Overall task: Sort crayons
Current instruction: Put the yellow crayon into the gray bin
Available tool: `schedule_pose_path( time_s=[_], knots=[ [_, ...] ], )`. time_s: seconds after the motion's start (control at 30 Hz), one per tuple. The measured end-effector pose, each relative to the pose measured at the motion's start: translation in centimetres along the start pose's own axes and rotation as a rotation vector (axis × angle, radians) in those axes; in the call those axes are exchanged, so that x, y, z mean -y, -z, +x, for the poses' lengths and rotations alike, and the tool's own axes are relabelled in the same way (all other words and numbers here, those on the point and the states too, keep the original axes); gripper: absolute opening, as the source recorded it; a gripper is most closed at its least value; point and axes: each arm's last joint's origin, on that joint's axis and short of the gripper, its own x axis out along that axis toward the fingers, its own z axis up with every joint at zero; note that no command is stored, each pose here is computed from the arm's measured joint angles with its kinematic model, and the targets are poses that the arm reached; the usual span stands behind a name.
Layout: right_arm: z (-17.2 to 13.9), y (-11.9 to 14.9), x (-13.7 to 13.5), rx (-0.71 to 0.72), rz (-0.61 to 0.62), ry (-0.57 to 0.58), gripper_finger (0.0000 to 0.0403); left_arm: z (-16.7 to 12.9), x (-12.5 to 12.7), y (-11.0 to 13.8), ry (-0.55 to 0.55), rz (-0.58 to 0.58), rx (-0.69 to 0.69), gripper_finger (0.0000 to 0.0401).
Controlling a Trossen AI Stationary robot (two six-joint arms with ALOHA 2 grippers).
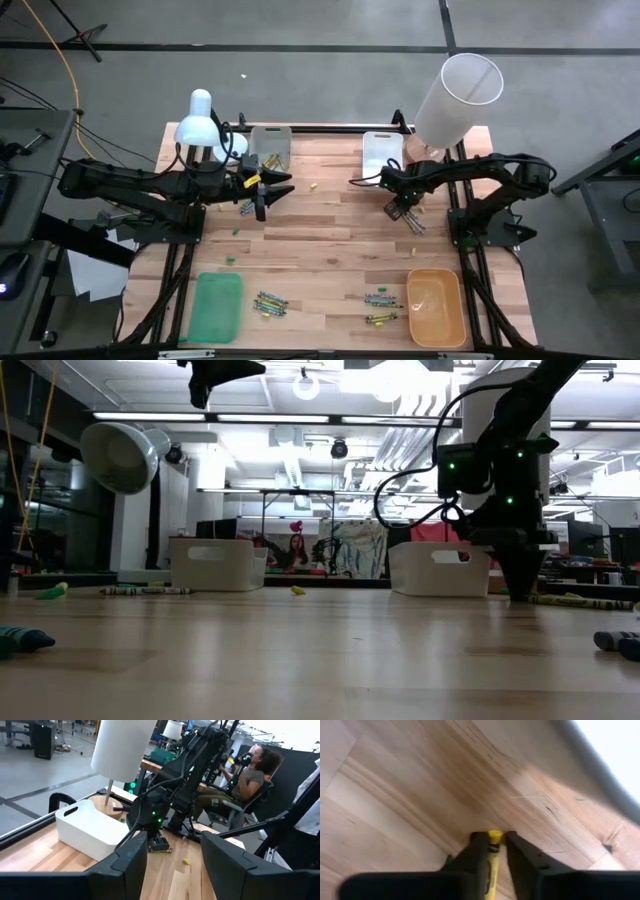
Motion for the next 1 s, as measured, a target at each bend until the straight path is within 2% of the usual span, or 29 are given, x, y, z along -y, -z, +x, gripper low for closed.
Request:
schedule_pose_path(
  time_s=[0.07,0.2,0.4,0.47,0.6,0.8,0.9,1.0],
  knots=[
    [0.0,0.1,-0.1,-0.004,-0.012,0.003,0.0018,-0.2,0.0,-0.2,0.005,0.001,0.013,0.0172],
    [-0.9,0.5,-0.4,0.019,-0.032,-0.018,0.0011,-0.9,0.1,-1.0,0.015,0.020,0.055,0.0172],
    [-6.4,0.4,-1.5,0.238,-0.053,-0.109,0.0003,-2.7,-0.1,-2.3,-0.005,0.053,0.134,0.0172],
    [-8.9,0.4,-2.1,0.361,-0.064,-0.184,0.0003,-3.2,-0.2,-2.6,-0.016,0.065,0.148,0.0172],
    [-13.1,0.1,-3.7,0.665,-0.084,-0.412,0.0002,-3.4,-0.3,-2.4,-0.036,0.069,0.131,0.0172],
    [-17.0,-1.4,-7.4,1.078,-0.105,-0.753,0.0001,-1.3,-0.1,-0.9,-0.004,0.096,0.034,0.0172],
    [-17.9,-2.0,-9.1,1.206,-0.149,-0.862,0.0001,0.4,0.3,0.1,0.071,0.099,0.000,0.0172],
    [-18.8,-2.5,-10.8,1.237,-0.227,-0.896,0.0001,2.1,0.6,0.9,0.145,0.068,-0.020,0.0172]
  ],
)
